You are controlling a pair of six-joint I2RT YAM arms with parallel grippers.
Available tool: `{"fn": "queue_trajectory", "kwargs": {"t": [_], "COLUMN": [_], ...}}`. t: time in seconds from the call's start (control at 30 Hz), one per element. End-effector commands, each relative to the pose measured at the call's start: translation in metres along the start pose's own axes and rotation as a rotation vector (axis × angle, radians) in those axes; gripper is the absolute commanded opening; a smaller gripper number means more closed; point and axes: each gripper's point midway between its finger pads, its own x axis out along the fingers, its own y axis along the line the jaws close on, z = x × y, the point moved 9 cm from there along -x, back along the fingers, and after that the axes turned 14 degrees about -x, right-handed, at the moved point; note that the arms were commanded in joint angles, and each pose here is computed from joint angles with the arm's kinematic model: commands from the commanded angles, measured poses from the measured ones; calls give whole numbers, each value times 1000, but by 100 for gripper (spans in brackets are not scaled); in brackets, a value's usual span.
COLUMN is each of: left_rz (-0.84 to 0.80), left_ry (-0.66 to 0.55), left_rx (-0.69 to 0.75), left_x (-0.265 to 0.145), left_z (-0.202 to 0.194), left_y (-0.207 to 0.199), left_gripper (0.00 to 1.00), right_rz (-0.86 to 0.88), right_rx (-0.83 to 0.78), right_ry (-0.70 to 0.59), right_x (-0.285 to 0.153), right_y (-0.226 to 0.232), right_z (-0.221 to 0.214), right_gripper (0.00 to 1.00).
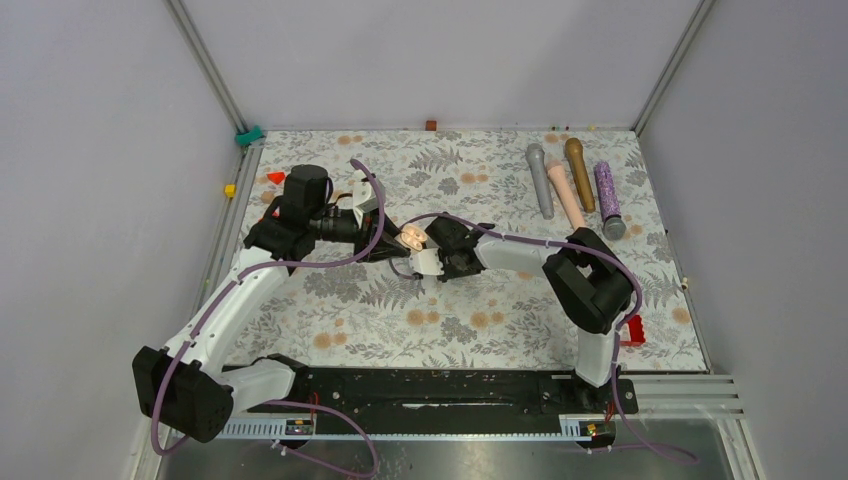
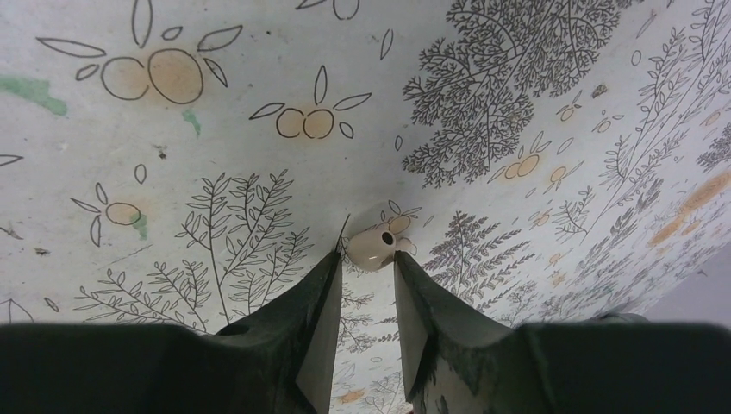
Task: Insert the wireless bluetooth earbuds into the charging case
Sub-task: Pick up the earbud from the center of the board.
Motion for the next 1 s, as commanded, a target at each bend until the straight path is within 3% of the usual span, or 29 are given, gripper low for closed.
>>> {"fn": "queue_trajectory", "kwargs": {"t": [0.0,0.73,0.9,0.97], "left_rz": [-40,-43,-43,-42], "left_ry": [-29,-29,-30,-30], "left_rx": [57,56,57,57], "left_x": [-3,-3,-3,-3], "left_z": [6,5,5,5], "left_y": [-5,-5,-5,-5], "left_gripper": [0,0,0,0], "right_rz": [13,-65,-15,-7], "right_rx": [-59,-130,-150,-156], "right_ry": [-20,-2,20,19], "right_x": [0,3,9,10], "right_y": [-6,-15,-12,-10], "right_z": [7,15,14,14], "right_gripper": [35,41,35,27]}}
